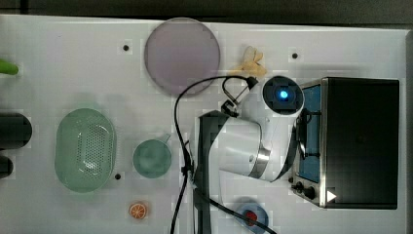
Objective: Pick ketchup from strainer and place it on the table
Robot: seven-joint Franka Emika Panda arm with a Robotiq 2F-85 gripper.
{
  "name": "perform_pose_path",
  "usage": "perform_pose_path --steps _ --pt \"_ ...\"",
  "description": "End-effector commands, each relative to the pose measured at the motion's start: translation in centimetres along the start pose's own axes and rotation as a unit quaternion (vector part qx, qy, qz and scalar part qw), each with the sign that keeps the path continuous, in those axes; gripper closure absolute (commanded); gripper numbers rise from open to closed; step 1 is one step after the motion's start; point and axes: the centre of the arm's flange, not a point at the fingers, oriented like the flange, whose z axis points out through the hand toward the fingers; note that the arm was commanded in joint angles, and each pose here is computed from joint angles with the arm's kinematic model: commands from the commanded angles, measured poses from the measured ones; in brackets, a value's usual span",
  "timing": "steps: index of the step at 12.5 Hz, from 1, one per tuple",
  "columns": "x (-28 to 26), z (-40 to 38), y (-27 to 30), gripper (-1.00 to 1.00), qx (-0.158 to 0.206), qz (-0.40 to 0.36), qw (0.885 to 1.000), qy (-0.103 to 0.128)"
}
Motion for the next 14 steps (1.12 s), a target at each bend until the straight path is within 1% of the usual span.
perform_pose_path --steps 1,3,4,6,7,8,9,11,12,14 --pt "-4.0 2.6 -3.9 -0.17 0.005 -0.092 0.995 0.025" --pt "-4.0 5.7 -3.5 -0.17 0.003 -0.095 0.995 0.033" --pt "-3.9 7.0 -3.5 -0.23 0.000 -0.101 0.994 0.037" --pt "-3.5 10.0 -3.5 -0.63 -0.008 -0.109 0.993 0.034" --pt "-3.3 11.1 -3.5 -0.85 -0.006 -0.108 0.993 0.036" --pt "-3.1 11.4 -3.7 -1.00 -0.002 -0.109 0.993 0.042" --pt "-3.0 10.8 -3.9 -1.00 0.002 -0.109 0.993 0.048" --pt "-2.5 6.7 -5.0 -1.00 0.020 -0.111 0.990 0.080" --pt "-2.3 4.0 -5.3 -1.00 0.026 -0.111 0.989 0.091" --pt "-2.5 -2.0 -5.7 -1.00 0.028 -0.111 0.988 0.100"
